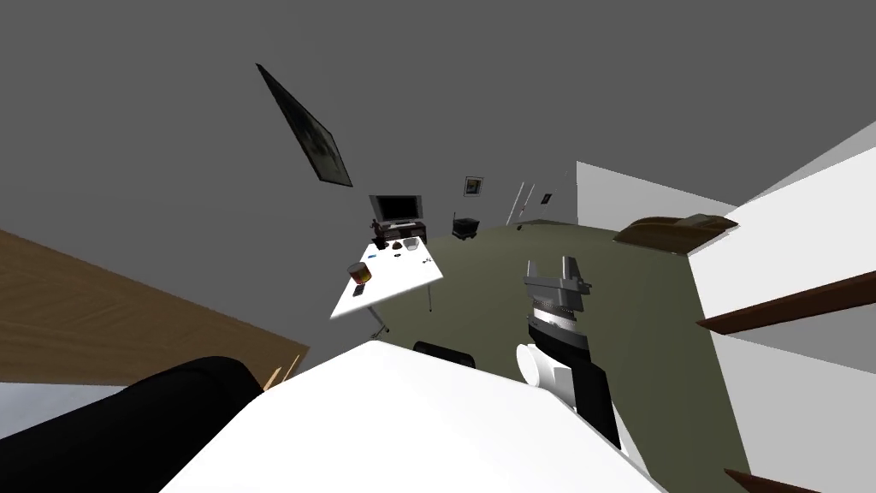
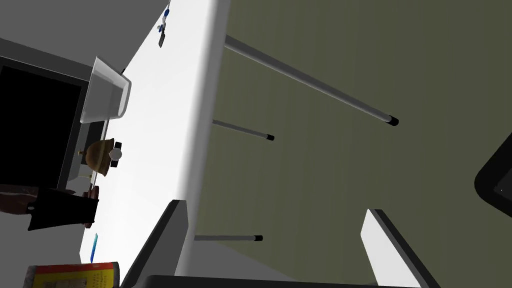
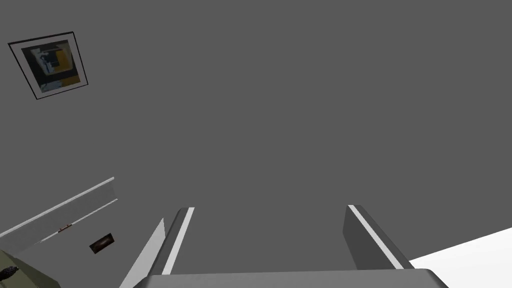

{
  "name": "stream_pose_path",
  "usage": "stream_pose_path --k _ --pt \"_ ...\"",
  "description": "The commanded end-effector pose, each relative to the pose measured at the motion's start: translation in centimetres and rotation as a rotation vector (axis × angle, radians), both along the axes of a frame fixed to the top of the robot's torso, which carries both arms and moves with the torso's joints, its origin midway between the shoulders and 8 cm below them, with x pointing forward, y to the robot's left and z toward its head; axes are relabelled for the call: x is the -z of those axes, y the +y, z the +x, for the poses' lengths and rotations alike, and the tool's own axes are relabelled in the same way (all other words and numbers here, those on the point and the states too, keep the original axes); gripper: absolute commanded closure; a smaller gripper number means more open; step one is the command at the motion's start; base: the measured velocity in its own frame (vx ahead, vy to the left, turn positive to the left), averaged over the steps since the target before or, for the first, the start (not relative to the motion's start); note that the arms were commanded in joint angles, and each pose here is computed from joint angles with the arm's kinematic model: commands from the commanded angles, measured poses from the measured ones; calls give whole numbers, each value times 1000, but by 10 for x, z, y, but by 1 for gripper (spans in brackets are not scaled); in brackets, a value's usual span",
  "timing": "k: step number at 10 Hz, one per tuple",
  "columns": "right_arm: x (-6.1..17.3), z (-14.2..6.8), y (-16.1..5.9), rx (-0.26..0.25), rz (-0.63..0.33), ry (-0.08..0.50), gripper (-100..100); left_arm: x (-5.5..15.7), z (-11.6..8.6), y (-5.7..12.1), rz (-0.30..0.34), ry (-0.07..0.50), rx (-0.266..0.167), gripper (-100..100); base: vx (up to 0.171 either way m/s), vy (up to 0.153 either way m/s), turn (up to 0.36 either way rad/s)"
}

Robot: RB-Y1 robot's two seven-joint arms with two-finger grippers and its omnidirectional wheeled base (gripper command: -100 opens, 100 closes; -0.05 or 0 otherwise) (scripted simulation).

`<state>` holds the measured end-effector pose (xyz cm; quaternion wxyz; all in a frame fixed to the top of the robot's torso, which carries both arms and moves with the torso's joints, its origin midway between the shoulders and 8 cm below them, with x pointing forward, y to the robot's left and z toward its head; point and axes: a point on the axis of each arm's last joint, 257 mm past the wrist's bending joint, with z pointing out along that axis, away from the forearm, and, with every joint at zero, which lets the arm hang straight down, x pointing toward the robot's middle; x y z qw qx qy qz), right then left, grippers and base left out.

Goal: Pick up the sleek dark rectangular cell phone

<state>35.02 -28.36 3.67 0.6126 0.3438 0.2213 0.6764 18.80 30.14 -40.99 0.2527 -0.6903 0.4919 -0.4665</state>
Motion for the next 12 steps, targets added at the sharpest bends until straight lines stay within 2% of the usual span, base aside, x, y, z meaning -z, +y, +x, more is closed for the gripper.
stream_pose_path --k 1,2,3,5,6,7,9,10,11,12 --pt "0 0 0 0 0 0 0 25 -40 8 3 107 3 -100 29 -31 -353" --pt "0 0 0 0 0 0 0 45 -74 16 1 194 -6 -100 54 -28 -430" --pt "0 0 0 0 0 0 0 45 -76 20 11 198 4 -100 49 -12 -188" --pt "0 0 0 0 0 0 0 70 -144 40 26 357 3 -100 58 -16 -391" --pt "0 0 0 0 0 0 0 72 -149 48 43 371 9 -100 52 7 -182" --pt "0 0 0 0 0 0 0 78 -183 61 60 445 14 -100 60 -4 -347" --pt "0 0 0 0 0 0 0 81 -190 67 71 461 10 -100 30 8 -85" --pt "0 0 0 0 0 0 0 86 -228 85 100 542 13 -100 31 1 -339" --pt "0 0 0 0 0 0 0 86 -258 95 113 604 13 -100 68 19 -443" --pt "0 0 0 0 0 0 0 87 -265 105 132 620 17 -100 58 23 -168"
